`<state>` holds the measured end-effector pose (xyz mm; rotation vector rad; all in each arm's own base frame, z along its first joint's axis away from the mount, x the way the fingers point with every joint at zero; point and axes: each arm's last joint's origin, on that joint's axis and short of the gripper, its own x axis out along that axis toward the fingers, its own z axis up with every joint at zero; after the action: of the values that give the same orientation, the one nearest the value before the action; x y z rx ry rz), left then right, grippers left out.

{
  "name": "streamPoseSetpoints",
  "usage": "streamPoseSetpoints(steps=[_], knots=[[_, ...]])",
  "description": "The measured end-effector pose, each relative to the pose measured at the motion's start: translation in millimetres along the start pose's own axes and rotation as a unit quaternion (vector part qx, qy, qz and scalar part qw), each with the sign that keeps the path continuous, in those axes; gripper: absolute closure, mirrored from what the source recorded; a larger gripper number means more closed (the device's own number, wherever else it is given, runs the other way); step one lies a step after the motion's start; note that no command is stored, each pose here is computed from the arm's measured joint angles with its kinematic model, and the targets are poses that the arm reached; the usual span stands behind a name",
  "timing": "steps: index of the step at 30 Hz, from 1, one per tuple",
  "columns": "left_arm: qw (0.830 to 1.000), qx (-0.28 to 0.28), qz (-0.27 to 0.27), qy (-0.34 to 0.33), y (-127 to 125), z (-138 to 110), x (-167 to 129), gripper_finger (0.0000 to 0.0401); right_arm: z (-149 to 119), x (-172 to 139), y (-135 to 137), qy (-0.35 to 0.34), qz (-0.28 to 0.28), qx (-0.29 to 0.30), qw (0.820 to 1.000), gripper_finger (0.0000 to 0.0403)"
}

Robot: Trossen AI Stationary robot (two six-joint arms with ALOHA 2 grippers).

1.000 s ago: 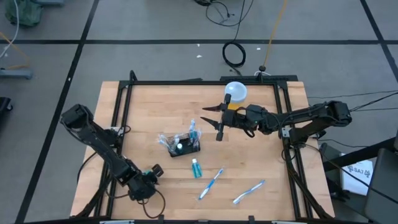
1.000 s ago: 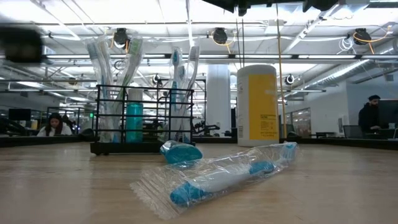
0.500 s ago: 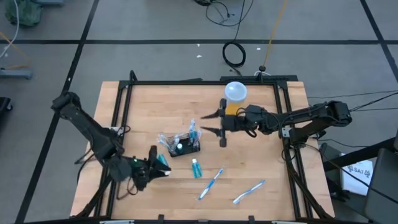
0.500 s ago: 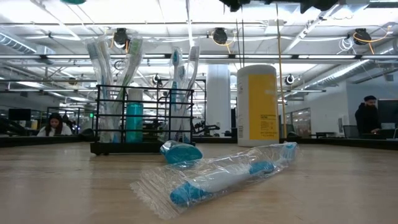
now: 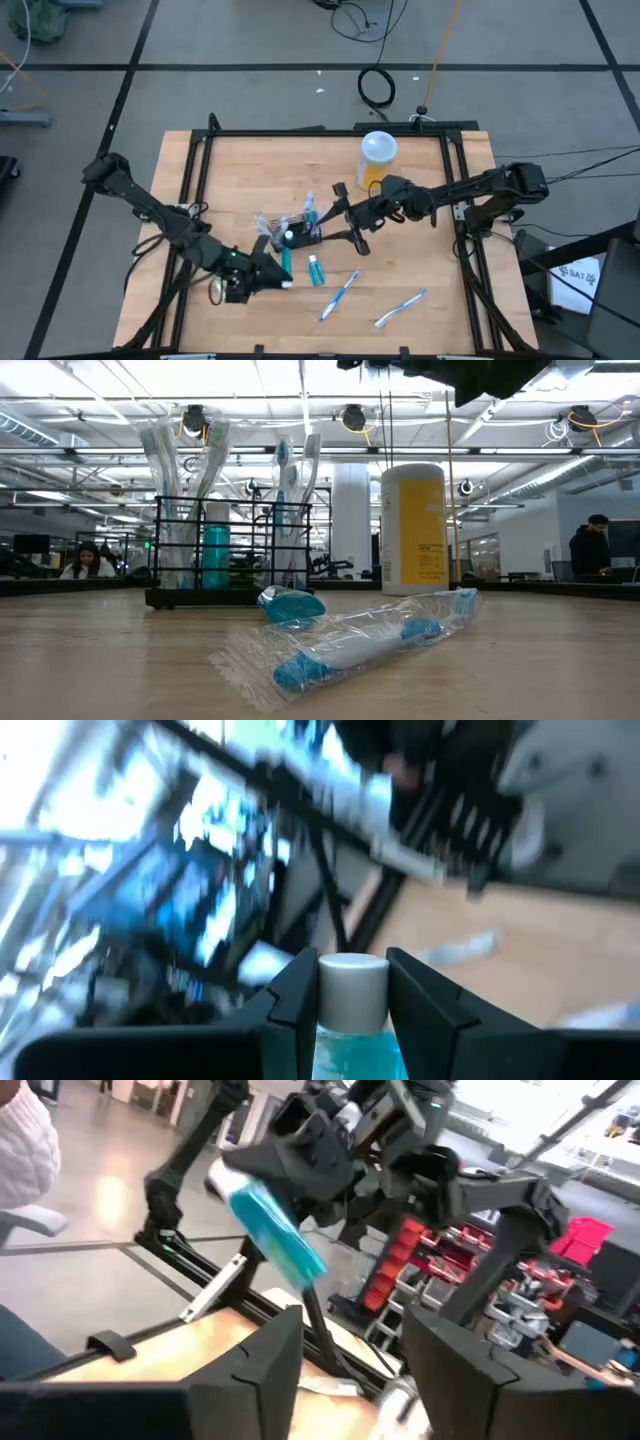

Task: Pick & Place toothbrushing station
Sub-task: Put the bottom left mouthwash bottle into the black wire organizer

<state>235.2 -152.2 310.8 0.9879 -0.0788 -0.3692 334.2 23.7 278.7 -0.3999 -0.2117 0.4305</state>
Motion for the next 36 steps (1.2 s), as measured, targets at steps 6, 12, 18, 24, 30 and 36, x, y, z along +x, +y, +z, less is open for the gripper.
streamPoseSetpoints(steps=[6, 12, 18, 24, 30, 36], knots=[[0.995, -0.004, -0.011, -0.101, 5.3, -6.4, 16.0, 0.0302, 7.7, 7.6, 20.5, -0.019, 0.052, 0.007, 0.998, 0.0169], [0.982, 0.008, -0.003, -0.191, 5.9, -17.2, 37.0, 0.0302, 20.0, 17.2, 41.7, -0.023, 0.073, 0.053, 0.996, 0.0120], [0.967, 0.038, 0.020, -0.250, 3.2, -35.6, 58.0, 0.0302, 27.4, 21.7, 55.3, -0.023, 0.066, 0.097, 0.993, 0.0113], [0.965, 0.046, 0.044, -0.253, -0.6, -60.1, 75.2, 0.0302, 33.2, 24.4, 69.6, -0.026, 0.089, 0.120, 0.988, 0.0120], [0.941, 0.086, 0.013, -0.327, 4.4, -63.5, 79.9, 0.0302, 33.2, 25.7, 71.7, -0.006, 0.037, 0.148, 0.988, 0.0121], [0.944, 0.084, -0.004, -0.318, 9.3, -67.3, 83.3, 0.0302, 31.5, 25.3, 69.1, -0.001, 0.031, 0.148, 0.989, 0.0122]])
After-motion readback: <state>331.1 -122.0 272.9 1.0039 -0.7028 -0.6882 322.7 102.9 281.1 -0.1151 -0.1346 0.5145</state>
